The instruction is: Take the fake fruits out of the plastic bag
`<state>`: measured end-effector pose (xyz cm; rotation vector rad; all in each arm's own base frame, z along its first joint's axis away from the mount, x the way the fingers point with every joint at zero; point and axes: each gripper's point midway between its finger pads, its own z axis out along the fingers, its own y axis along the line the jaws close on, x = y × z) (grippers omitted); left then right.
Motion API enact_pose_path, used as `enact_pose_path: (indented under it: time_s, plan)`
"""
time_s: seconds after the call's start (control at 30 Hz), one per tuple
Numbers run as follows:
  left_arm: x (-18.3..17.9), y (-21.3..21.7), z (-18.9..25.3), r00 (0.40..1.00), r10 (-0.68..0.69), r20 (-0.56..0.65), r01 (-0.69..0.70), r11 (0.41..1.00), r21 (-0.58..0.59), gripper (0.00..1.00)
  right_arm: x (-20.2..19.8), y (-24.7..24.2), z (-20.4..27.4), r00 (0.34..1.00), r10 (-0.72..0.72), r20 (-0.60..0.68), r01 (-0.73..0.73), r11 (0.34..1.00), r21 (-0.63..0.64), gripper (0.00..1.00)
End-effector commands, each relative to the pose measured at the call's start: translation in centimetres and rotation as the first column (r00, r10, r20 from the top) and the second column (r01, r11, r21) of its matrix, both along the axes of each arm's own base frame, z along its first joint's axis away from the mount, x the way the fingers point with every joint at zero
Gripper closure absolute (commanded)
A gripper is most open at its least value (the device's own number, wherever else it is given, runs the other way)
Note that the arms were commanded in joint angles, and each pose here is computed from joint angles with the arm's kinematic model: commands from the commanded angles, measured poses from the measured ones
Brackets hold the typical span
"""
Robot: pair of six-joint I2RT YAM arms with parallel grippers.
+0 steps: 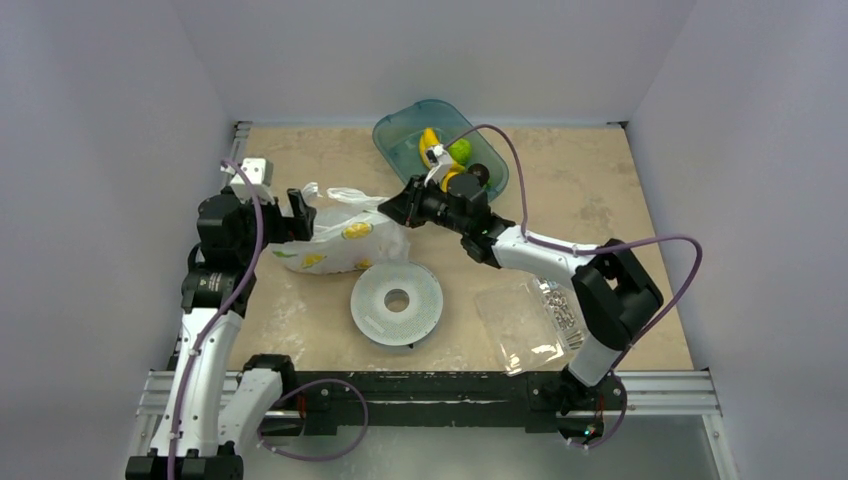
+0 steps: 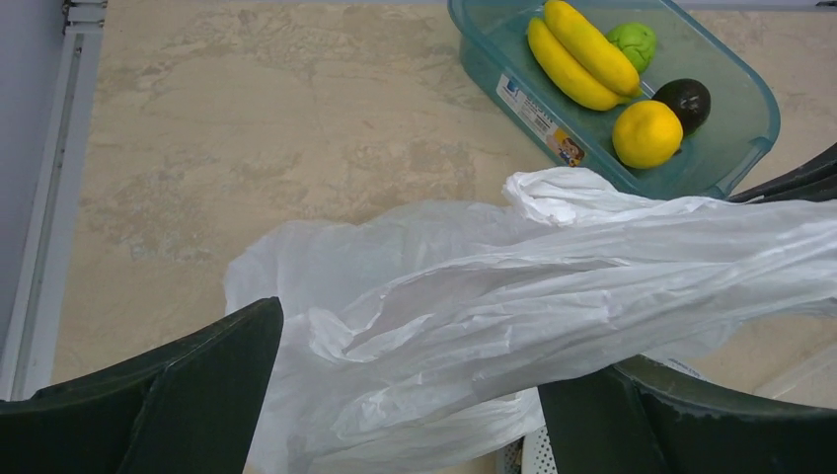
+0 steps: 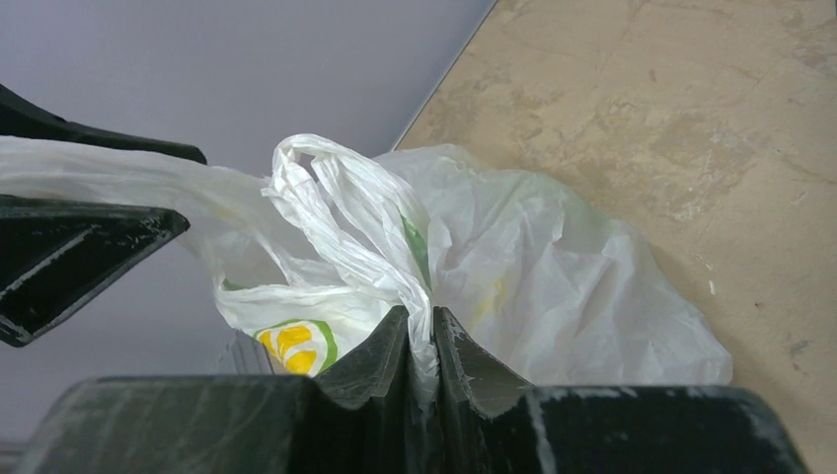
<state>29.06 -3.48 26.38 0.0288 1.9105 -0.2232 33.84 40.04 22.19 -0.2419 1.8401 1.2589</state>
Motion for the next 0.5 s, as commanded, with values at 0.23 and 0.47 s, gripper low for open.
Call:
enact_pose_path:
  time_s: [0.23,0.47]
  plan:
    - [1.4,-1.7,6.7,0.983,-0.093,0.156,0.096,0.995,-0.015,0.49,-2.1,1.4,4.7,0.981,0.072,0.182,-0.050,0.991,-0.120,0.66]
    - [0.3,-0.2,5.6,0.980,-0.026,0.199,0.024,1.000,0.015,1.00,-1.8,2.6,5.9,0.941,0.030,0.338,0.100,0.928,-0.360,0.22]
